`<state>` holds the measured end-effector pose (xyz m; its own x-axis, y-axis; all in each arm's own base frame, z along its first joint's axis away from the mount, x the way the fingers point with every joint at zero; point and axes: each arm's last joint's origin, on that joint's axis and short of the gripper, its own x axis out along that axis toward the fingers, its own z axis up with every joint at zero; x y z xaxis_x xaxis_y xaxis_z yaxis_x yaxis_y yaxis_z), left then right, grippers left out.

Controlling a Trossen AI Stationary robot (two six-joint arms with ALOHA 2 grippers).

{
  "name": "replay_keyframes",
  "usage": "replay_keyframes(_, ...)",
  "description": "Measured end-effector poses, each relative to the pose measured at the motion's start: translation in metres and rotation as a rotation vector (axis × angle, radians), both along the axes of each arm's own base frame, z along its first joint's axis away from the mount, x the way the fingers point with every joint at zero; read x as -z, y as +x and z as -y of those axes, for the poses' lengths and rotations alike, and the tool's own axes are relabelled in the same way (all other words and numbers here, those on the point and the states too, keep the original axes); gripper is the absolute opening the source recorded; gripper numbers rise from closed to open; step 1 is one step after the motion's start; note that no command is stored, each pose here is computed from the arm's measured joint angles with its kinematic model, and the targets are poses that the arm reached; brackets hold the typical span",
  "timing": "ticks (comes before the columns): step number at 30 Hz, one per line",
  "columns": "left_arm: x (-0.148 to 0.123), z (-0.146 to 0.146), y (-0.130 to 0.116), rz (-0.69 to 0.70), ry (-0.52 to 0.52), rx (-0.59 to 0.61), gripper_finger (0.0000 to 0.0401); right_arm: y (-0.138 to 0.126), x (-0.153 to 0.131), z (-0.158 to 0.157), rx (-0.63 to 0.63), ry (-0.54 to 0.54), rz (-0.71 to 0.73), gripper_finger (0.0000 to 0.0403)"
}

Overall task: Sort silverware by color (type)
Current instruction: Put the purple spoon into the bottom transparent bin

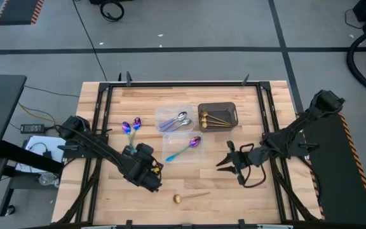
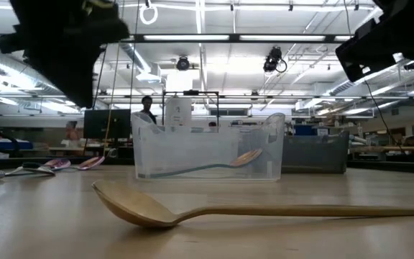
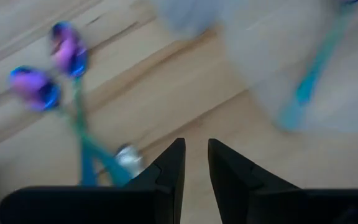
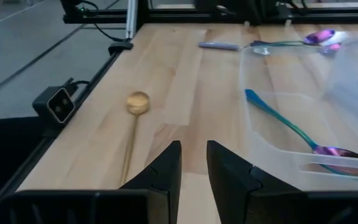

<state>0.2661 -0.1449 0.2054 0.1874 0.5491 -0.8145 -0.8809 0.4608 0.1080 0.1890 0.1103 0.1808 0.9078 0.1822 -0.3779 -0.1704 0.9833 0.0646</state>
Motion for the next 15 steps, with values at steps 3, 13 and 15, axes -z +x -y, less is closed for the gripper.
replay_keyframes(3,0.004,-0.005,-0.004,-0.078,-0.003,-0.083,0.0077,0.002,0.005,-0.006,-0.016,-0.013,0.000,0.0086)
replay_keyframes(13,0.007,-0.011,-0.011,-0.133,0.022,-0.126,0.0021,0.009,0.018,-0.007,-0.008,-0.042,-0.033,0.0086)
replay_keyframes(15,0.017,-0.014,-0.015,-0.147,0.034,-0.130,0.0012,0.009,0.018,-0.007,-0.009,-0.041,-0.033,0.0086)
